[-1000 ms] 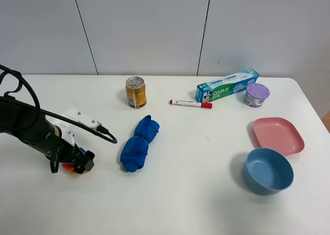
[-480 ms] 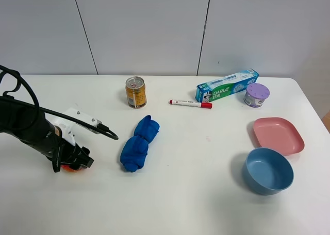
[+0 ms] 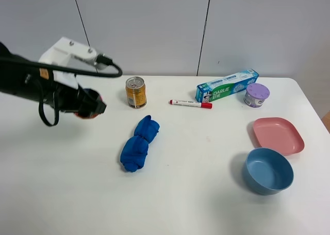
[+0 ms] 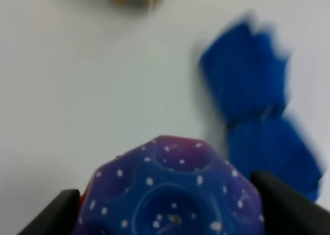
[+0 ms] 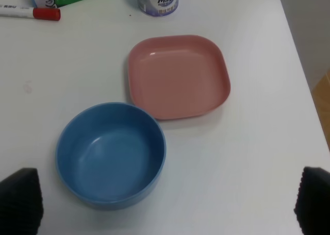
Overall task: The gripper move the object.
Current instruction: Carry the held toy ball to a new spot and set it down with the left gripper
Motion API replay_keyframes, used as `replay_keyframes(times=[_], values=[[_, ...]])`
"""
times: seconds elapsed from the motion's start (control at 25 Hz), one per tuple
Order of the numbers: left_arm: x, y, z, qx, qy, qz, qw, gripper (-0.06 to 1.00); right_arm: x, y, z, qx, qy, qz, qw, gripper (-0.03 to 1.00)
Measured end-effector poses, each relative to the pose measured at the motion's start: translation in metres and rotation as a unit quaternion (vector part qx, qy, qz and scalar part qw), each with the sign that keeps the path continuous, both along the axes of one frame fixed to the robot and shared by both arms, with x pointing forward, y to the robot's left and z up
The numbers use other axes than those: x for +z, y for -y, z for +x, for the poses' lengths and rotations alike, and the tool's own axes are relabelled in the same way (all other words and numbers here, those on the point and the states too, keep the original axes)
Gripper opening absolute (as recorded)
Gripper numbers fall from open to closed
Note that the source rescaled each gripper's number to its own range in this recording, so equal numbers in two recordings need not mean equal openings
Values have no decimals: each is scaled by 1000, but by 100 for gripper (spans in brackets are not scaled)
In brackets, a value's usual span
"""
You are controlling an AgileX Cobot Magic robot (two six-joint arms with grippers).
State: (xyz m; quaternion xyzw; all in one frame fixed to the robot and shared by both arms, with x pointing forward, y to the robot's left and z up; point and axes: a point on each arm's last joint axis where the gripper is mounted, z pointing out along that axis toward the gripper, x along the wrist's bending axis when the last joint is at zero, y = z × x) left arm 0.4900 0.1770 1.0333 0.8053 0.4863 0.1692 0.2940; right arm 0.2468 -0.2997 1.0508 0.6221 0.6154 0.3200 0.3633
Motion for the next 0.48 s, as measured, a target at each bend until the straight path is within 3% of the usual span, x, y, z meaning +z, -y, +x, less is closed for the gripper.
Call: replay_keyframes(times=[0.2, 0.48], values=[[47, 60, 27, -66, 71, -37, 995, 4, 0, 0, 0, 0, 0, 0, 1000, 100], [46, 158, 67, -140, 80, -48, 986, 4, 0, 0, 0, 0, 0, 0, 1000, 100]])
